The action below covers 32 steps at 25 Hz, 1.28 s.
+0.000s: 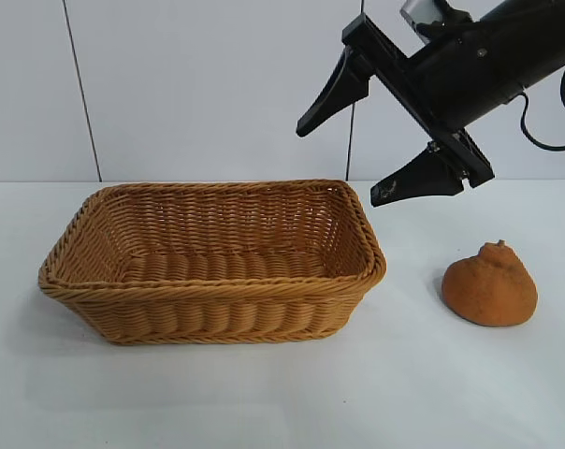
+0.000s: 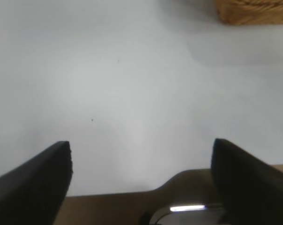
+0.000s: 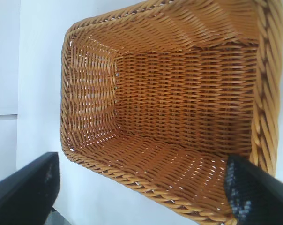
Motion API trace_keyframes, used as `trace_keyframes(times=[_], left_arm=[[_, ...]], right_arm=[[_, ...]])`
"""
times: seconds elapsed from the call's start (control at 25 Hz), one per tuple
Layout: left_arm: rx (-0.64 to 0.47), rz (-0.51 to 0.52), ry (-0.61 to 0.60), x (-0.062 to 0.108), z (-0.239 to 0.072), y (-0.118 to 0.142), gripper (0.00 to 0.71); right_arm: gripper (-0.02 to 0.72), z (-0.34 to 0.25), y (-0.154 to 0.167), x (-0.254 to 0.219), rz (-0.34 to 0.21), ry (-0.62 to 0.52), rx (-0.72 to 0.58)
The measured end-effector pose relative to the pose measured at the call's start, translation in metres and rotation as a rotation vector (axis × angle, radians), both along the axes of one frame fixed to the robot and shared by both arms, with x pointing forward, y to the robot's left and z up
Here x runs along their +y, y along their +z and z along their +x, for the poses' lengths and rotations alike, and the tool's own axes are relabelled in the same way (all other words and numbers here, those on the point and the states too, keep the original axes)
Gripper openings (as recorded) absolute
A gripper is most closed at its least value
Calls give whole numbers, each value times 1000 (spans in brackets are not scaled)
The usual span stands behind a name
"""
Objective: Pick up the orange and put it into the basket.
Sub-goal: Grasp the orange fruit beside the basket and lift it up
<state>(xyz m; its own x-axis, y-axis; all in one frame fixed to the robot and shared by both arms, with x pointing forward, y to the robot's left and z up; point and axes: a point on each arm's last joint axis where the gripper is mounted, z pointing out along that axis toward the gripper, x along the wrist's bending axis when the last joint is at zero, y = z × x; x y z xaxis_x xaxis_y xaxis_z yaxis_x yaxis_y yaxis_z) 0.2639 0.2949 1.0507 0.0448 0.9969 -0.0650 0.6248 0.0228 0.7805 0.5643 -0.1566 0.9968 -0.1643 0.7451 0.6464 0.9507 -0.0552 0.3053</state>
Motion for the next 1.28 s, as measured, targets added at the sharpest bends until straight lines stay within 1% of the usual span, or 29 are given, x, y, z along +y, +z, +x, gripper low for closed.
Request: trace_keyframes(times=[0.12,0.28,0.4,0.48,0.6,0.68,0.8,0.88,0.96,1.16,1.28], left_arm=[[-51,-2,0,0,-8,1,582],[-170,-5,0,0,-26,2,582],[-200,2,13,1,-31,2,582],[-202,10,17,2,-31,2,582],[-202,13,19,2,-31,2,582],[-202,13,19,2,-31,2,582],[-202,13,19,2,-31,2,582],[-202,13,19,2,-31,2,582],[-202,13,19,2,-31,2,582],[-202,13,19,2,-31,2,582],[-202,13,19,2,-31,2,582]], right_arm=[[652,5,9,1,-19,34,-38],[652,17,33,1,-71,68,-122],[652,26,51,-2,-140,57,-173],[652,32,60,-7,-212,37,-199],[652,37,68,-18,-345,-7,-207],[652,39,67,-31,-439,-53,-187],[652,40,63,-54,-532,-111,-121],[652,41,59,-71,-557,-135,-63],[652,43,50,-81,-567,-138,-1],[652,51,17,-85,-571,-84,122],[652,58,-11,-84,-579,-60,190]])
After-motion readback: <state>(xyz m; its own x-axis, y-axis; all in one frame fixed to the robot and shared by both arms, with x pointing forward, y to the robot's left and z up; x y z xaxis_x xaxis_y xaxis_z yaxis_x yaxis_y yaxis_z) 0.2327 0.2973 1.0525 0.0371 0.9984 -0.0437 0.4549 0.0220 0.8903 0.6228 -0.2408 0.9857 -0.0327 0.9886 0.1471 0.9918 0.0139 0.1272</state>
